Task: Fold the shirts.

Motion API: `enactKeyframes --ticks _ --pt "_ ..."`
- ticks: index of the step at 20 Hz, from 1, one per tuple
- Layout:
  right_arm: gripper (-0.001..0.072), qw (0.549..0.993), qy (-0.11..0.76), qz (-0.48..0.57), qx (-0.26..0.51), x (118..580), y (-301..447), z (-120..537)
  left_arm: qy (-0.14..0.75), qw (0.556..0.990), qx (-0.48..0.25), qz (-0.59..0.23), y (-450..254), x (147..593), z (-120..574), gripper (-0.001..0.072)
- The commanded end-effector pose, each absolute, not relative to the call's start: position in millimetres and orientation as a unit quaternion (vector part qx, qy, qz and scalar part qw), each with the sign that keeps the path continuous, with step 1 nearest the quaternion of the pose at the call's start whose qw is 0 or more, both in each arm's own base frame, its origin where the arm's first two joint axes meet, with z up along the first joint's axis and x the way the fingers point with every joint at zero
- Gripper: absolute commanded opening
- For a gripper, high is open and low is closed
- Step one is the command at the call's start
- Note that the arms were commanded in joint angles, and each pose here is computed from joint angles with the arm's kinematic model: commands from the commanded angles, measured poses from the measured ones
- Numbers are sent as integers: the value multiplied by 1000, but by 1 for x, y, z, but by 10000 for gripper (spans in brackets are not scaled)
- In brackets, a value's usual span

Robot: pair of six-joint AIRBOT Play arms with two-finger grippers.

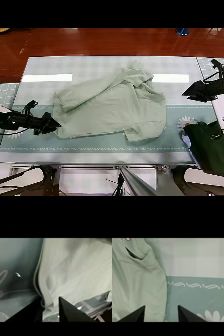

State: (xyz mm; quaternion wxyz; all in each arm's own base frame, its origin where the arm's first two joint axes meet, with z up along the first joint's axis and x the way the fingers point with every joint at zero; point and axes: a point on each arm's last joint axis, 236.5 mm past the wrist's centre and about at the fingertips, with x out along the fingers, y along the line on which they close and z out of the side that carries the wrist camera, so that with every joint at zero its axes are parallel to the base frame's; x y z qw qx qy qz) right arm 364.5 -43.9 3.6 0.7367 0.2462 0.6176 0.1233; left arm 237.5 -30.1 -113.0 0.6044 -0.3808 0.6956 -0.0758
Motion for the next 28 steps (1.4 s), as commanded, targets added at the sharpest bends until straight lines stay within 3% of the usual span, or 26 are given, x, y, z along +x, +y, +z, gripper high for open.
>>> enactKeyframes --ticks 1,2,3,14,17,20,26,27,28 --pt "497 726 622 141 257 360 -35 8 709 585 -382 -95 -48 236 -120 179" --pt "497 724 628 141 250 356 -37 6 712 580 -384 -97 -49 233 -119 58" --pt "497 722 636 132 238 352 -42 2 714 578 -383 -99 -48 231 -119 34" --pt "497 641 701 122 288 288 -14 -68 710 585 -371 -129 -50 227 -106 34" --pt "497 639 695 124 305 287 -3 -77 709 586 -370 -129 -50 228 -106 34" --pt "497 639 706 130 276 288 23 -91 708 588 -369 -129 -49 228 -105 34" --pt "495 656 712 42 247 302 42 -119 697 602 -364 -139 -50 233 -99 34" --pt "469 654 714 46 245 301 48 -120 693 603 -369 -140 -51 235 -98 34" --pt "332 654 715 52 241 301 53 -120 687 606 -373 -148 -54 238 -95 34"
